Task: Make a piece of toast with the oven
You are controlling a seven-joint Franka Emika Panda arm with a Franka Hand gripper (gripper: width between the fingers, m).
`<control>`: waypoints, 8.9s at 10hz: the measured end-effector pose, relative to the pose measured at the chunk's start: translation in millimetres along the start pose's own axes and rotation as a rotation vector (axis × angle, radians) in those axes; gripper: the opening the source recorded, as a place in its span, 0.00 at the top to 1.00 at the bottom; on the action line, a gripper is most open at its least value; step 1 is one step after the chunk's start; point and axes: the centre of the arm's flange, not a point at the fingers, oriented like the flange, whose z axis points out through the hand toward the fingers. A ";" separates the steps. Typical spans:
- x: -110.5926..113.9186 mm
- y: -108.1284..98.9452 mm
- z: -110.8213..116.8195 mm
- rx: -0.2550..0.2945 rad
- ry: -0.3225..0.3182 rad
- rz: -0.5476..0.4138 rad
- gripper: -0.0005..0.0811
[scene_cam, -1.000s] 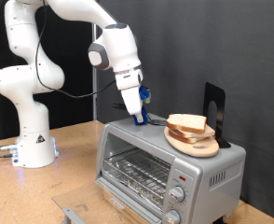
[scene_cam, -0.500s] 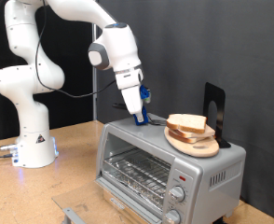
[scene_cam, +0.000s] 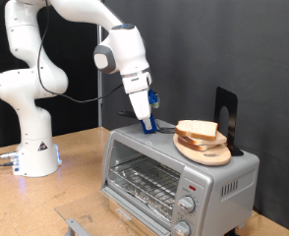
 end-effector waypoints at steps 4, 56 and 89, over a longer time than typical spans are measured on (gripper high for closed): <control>-0.3 -0.7 0.2 0.000 -0.001 -0.013 0.01; -8.3 -25.8 2.5 0.000 0.062 0.041 0.01; -55.4 72.2 -93.3 0.211 0.196 0.300 0.52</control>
